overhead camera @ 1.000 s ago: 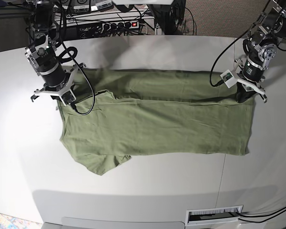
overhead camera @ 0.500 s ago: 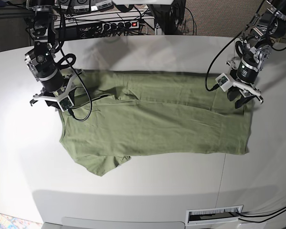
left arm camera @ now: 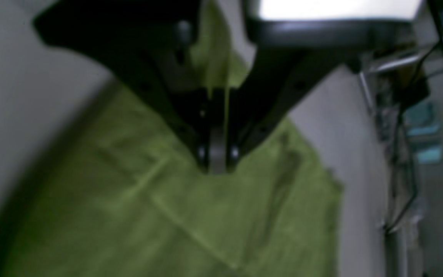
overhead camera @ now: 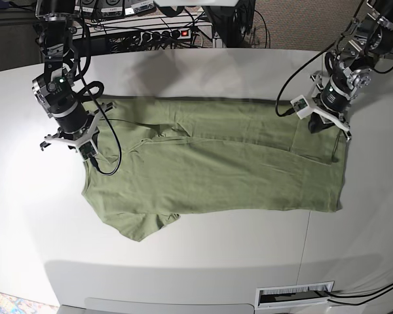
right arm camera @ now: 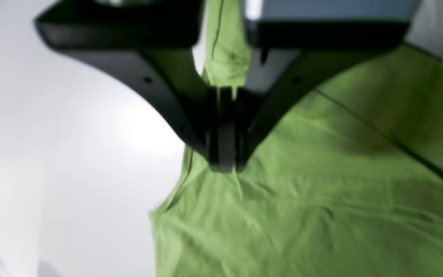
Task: Fold the T-shirt properly
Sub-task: 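Fold the held edge over toward the shirt's middle with both grippers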
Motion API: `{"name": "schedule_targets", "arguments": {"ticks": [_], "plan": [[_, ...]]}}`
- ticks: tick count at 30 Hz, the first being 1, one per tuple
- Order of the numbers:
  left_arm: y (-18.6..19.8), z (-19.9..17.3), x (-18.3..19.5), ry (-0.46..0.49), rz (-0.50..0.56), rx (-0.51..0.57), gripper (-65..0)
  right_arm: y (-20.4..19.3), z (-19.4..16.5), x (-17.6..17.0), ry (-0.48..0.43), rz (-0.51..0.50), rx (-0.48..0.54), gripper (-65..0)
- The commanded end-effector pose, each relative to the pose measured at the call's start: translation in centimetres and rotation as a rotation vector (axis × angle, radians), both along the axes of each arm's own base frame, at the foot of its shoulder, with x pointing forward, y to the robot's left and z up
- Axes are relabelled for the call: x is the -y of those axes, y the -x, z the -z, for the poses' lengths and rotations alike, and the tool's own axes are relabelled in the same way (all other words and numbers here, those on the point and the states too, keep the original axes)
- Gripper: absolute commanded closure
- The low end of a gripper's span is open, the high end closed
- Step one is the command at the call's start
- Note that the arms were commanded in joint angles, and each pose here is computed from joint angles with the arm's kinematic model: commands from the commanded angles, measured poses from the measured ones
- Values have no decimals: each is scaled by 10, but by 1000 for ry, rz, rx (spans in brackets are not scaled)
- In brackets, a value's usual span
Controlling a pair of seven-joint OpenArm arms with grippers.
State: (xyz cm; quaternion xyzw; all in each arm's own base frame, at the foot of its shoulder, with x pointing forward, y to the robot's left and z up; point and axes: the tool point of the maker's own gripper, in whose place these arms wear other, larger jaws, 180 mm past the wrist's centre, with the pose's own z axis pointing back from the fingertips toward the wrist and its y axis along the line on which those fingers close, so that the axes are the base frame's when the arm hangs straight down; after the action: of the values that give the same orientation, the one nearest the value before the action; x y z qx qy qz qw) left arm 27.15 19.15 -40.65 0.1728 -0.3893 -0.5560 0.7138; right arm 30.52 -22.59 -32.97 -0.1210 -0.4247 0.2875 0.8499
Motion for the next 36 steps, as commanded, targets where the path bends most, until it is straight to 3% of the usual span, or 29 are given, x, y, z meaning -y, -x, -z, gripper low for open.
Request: {"name": "schedule_targets", "arguments": {"ticks": [1, 5, 12, 21, 28, 36], "plan": [[-4, -4, -6, -30, 10, -17, 0, -6, -12, 5, 21, 2, 34, 0], [7, 9, -11, -87, 68, -141, 0, 5, 0, 18, 82, 31, -53, 0], [26, 16, -23, -125, 133, -280, 0, 31, 22, 23, 168, -58, -184, 0], [43, 20, -15, -22, 131, -389, 0, 63, 45, 30, 226, -83, -331, 0], [71, 24, -10, 31, 196, -548, 0, 97, 63, 40, 266, -70, -472, 0], [93, 23, -15, 79, 156, -634, 0, 146, 73, 71, 352, -53, -660, 0]]}}
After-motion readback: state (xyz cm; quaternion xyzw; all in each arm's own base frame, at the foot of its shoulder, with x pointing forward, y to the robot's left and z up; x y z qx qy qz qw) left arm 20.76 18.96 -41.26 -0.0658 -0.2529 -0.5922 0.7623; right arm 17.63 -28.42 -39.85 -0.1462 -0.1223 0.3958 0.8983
